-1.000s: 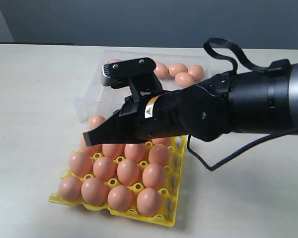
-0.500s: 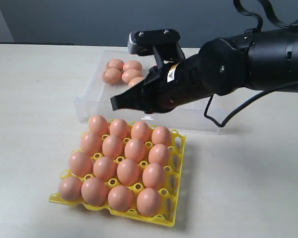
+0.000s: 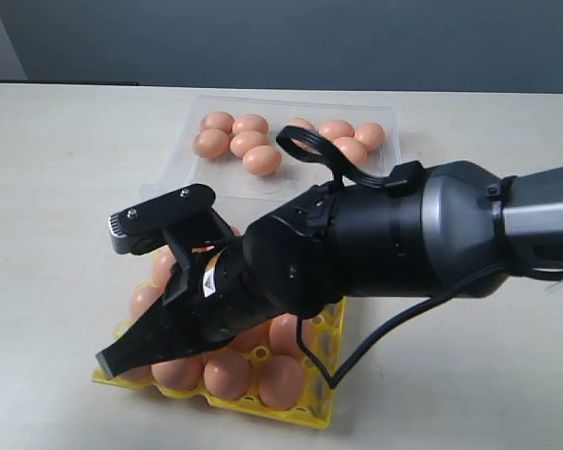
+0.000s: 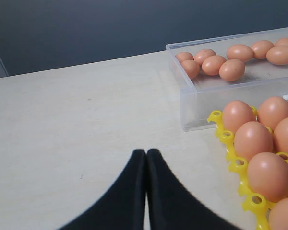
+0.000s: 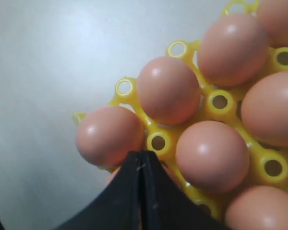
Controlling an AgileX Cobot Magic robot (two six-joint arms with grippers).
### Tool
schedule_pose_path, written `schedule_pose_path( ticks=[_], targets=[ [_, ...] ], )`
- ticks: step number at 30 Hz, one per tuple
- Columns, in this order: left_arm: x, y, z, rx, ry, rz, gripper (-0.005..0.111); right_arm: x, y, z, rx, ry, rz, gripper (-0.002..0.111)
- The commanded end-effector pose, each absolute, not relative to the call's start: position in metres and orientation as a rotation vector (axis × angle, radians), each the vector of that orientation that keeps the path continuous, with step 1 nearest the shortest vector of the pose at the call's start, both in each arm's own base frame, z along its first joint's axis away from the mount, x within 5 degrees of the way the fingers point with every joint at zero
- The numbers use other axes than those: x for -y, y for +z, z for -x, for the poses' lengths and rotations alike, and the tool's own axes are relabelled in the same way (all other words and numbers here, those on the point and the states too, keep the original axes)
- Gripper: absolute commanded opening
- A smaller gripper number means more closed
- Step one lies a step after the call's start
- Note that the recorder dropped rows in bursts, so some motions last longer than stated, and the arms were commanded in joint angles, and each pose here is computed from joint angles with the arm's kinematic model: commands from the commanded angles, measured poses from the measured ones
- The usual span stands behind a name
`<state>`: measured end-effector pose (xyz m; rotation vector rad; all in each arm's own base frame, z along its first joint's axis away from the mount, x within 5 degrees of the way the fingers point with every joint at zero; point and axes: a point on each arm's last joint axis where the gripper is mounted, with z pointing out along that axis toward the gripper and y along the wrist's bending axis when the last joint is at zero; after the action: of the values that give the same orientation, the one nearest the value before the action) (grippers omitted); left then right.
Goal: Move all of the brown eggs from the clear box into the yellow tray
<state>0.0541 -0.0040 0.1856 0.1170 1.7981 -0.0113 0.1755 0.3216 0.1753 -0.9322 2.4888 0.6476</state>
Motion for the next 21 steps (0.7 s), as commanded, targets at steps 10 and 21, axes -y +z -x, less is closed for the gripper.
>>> schedule_pose_path(
  ticks=[10, 21],
  targets=[
    [0.004, 0.185, -0.054, -1.788, -0.017, -0.123, 0.000, -0.331, 0.179, -0.162, -2.476, 0.696, 0.957, -0.001],
    [0.004, 0.185, -0.054, -1.788, -0.017, -0.123, 0.000, -0.335, 0.180, -0.160, -2.442, 0.717, 0.943, -0.001]
  ],
)
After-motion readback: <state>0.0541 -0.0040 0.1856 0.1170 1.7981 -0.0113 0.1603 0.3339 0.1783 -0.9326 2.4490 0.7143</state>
